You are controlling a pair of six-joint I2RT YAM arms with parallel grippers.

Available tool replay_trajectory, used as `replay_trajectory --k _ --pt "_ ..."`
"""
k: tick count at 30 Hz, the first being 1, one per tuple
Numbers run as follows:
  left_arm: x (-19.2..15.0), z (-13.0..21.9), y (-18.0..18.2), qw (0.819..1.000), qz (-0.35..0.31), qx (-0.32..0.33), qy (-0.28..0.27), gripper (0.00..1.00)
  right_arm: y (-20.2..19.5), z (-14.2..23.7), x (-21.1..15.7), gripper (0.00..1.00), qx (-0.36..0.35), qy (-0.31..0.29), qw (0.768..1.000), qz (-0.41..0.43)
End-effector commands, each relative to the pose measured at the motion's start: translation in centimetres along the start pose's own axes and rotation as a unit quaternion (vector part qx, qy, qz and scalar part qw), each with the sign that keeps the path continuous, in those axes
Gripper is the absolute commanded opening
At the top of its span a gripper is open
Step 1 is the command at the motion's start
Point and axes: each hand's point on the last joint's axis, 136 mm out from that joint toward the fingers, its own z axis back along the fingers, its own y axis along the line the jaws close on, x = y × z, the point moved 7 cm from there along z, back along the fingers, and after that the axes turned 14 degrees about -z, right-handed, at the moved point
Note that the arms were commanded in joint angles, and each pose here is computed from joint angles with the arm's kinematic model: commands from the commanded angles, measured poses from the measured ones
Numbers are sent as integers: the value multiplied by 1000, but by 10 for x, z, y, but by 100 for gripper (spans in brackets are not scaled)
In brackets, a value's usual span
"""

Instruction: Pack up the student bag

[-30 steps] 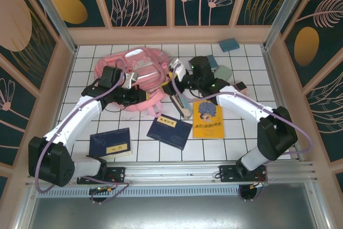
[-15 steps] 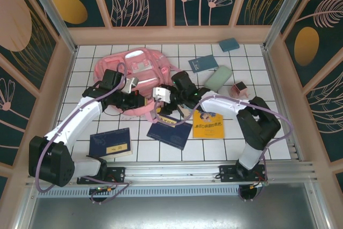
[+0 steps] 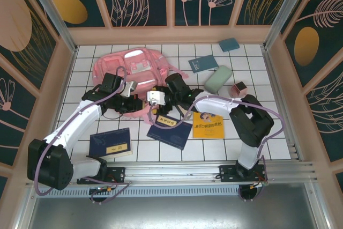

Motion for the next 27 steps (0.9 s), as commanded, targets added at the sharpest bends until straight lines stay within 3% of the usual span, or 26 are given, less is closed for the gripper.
replay_trajectory --k 1,9,12,16,20,27 --pt "-1 5 -5 1000 -17 -6 -1 0 -2 19 27 81 -17 -53 998 41" --pt "2 7 -8 1000 -21 -11 -5 0 -1 -2 24 81 15 -43 998 31" --pt "5 9 -11 999 -24 -22 -11 0 2 -17 17 75 25 -22 999 29" --pt "8 12 -14 999 -26 -23 -14 0 -2 -32 6 50 23 10 999 24" --pt "5 9 -10 1000 -21 -14 -6 0 -11 -29 3 2 12 10 1000 12" --pt "2 8 -2 1000 -10 18 3 0 -23 -2 -2 0 -12 1 1000 12"
